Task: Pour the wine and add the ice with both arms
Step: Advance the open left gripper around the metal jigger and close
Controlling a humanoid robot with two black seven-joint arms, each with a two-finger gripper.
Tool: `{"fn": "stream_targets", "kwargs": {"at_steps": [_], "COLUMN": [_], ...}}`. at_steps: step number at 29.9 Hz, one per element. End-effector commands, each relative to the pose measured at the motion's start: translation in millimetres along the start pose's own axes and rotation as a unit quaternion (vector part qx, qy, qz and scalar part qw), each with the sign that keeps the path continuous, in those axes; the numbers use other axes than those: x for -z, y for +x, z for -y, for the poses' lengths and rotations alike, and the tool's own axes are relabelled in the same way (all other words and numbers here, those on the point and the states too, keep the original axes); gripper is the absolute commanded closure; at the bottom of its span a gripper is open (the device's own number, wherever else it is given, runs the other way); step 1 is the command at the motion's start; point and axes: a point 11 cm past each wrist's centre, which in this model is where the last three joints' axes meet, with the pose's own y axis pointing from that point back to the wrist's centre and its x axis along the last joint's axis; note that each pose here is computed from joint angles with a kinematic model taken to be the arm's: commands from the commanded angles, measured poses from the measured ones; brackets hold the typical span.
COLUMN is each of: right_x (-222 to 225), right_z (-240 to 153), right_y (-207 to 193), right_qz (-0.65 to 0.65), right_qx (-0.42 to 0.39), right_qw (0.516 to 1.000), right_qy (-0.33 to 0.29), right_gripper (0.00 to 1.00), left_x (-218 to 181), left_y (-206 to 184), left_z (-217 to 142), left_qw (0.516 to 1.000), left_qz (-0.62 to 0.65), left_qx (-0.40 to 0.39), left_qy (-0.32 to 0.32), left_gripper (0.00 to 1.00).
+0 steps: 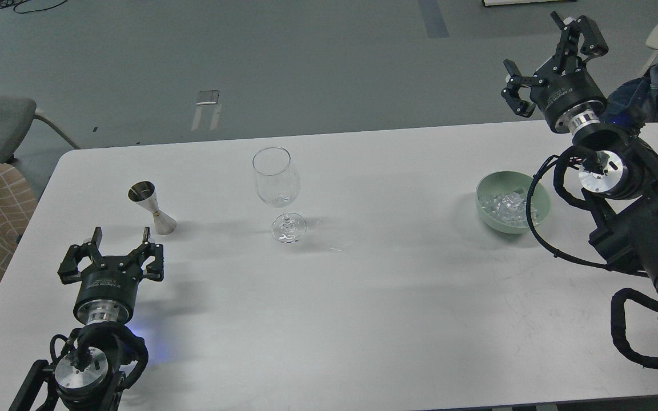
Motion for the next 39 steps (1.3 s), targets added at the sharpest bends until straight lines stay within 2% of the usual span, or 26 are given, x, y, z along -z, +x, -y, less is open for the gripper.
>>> {"fn": "stream_targets", "kwargs": {"at_steps": [1, 8, 22, 32, 39], "right_x": [3, 8, 22, 24, 30], "right_z": [0, -1, 2, 2, 0], "right_y": [1, 6, 7, 9, 15], "right_qz": [-0.002, -0.007, -0.016, -0.018, -0.027], "right_qx": [-0.001, -0.005, -0.004, -0.006, -0.013], "right_qw": [1.000, 1.000, 1.000, 1.000, 0.999], "right_qy": [0.002, 0.004, 0.012, 0.013, 0.014], "right_gripper": [0.00, 0.00, 0.00, 0.00, 0.00], "left_x": [9, 33, 35, 30, 29], "left_y": [0, -1, -2, -1, 3], "left_z": [9, 25, 58, 71, 73], "left_qw": [1.000, 1.000, 1.000, 1.000, 1.000], "left_qz": [-0.010, -0.022, -0.020, -0.016, -0.019], "left_qx": [-0.001, -0.003, -0.007, -0.013, 0.007], "left_qy": [0.005, 0.022, 0.012, 0.009, 0.008], "left_gripper": [0.22, 0.21, 0.21, 0.19, 0.22]}}
